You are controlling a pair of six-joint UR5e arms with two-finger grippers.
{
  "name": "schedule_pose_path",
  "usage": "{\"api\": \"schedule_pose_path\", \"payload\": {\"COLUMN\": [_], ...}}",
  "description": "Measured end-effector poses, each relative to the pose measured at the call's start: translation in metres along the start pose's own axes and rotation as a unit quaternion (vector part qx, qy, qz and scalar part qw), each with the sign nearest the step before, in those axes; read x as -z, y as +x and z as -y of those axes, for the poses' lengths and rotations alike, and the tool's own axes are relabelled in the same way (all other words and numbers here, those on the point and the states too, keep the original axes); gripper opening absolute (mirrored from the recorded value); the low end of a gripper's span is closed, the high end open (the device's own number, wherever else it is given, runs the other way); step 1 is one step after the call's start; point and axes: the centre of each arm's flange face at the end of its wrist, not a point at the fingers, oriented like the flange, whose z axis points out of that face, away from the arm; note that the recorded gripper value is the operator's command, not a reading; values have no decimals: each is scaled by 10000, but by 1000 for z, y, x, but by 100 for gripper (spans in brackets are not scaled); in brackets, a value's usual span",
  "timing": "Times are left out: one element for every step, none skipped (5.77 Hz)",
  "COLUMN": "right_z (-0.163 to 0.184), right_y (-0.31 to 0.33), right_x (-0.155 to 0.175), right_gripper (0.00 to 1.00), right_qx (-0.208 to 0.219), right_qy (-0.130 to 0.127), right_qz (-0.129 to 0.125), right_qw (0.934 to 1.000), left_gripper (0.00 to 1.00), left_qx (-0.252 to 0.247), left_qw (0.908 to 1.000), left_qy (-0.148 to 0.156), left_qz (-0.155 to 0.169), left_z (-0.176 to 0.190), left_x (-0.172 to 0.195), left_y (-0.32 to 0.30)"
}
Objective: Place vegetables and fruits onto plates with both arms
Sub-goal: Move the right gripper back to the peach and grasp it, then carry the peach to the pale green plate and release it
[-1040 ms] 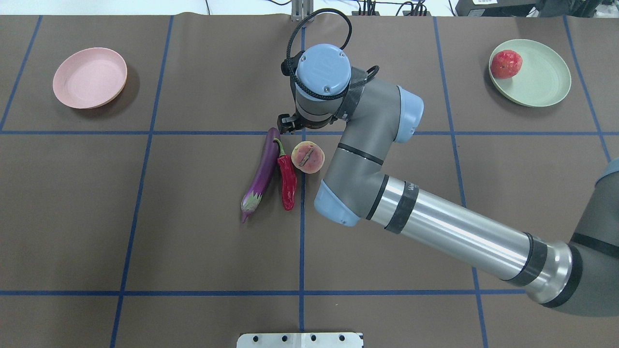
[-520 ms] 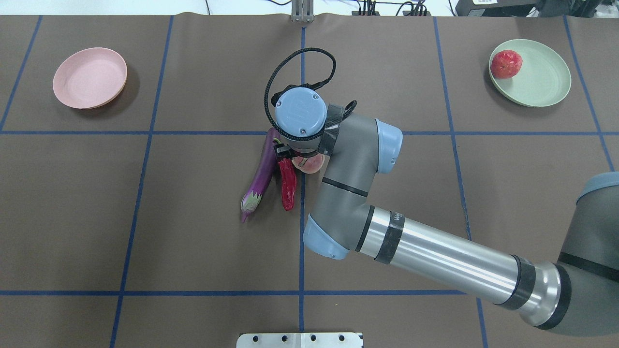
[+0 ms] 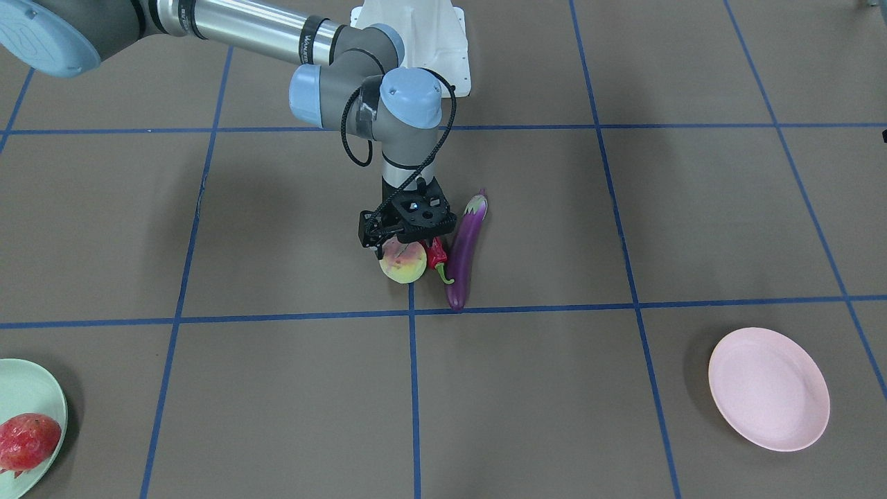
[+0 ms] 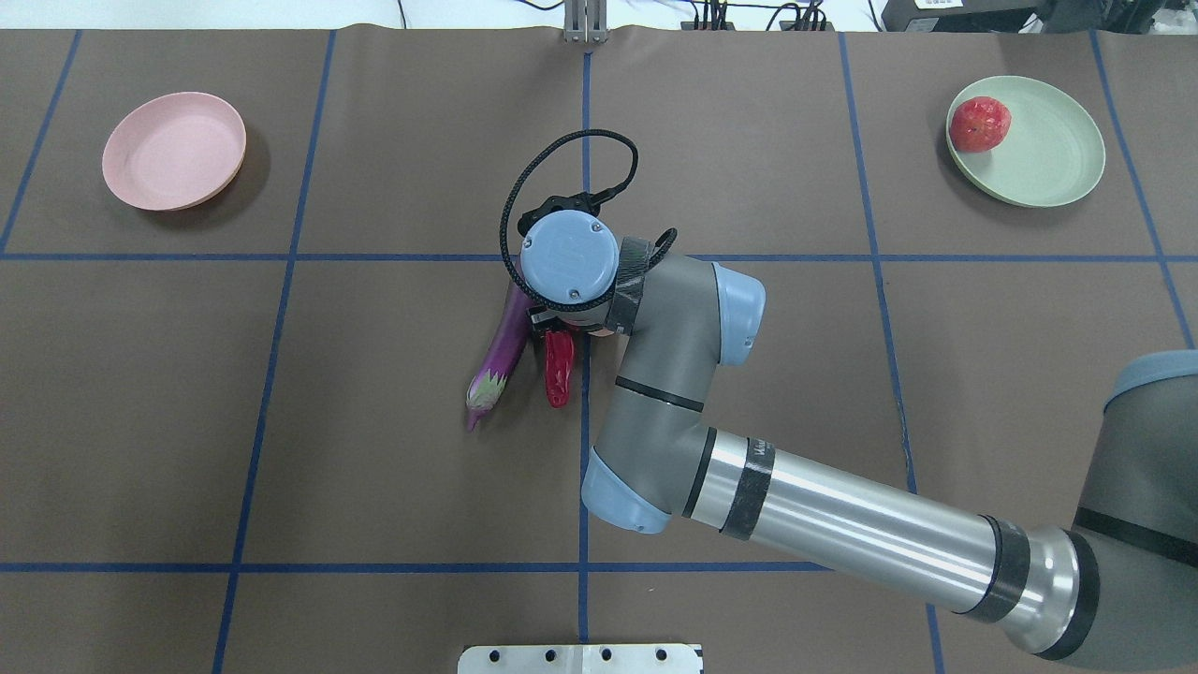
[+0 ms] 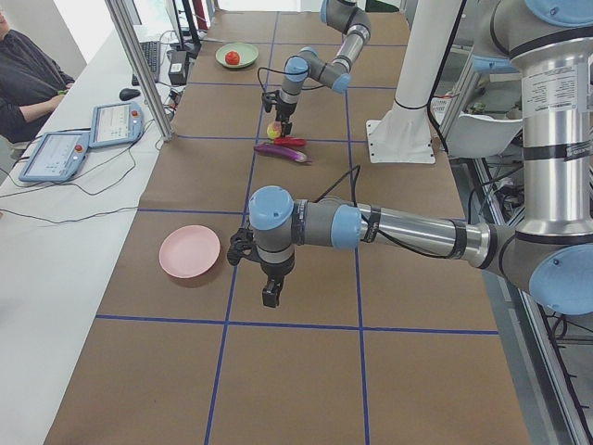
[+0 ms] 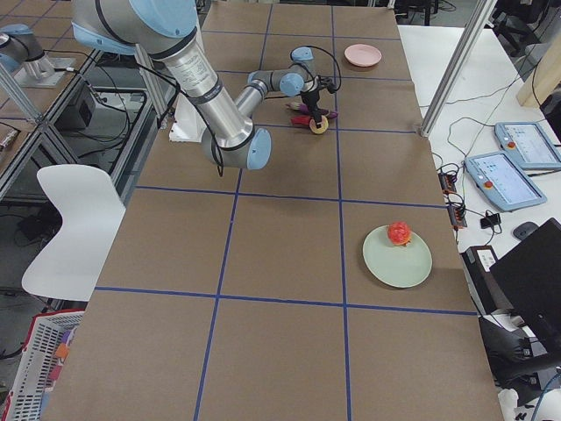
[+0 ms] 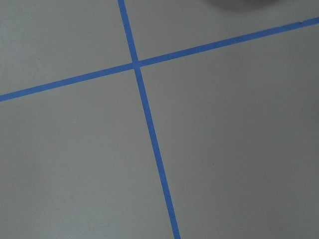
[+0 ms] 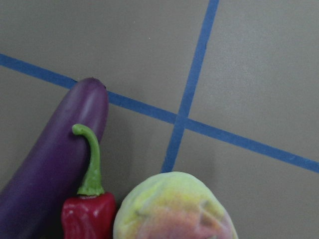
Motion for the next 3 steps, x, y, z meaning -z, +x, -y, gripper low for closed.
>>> {"api": "schedule_pose_path", "payload": {"right_z": [8, 29, 51], "right_y": [9, 43, 95], "right_x": [5, 19, 37], "right_gripper": [0, 0, 0], "right_qx": [-37, -142, -122], "right_qy": [-56, -125, -104], "right_qz": [76, 234, 358], "right_qw": [9999, 9995, 9992], "left_gripper": [100, 100, 100], "left_qx": [-3, -8, -11], "left_qw": [10000, 10000, 10000], "left_qy": [2, 4, 6], "left_qz": [0, 1, 1], "left_z": [0, 0, 0], "left_x": [0, 0, 1], "left_y": [0, 0, 0]}}
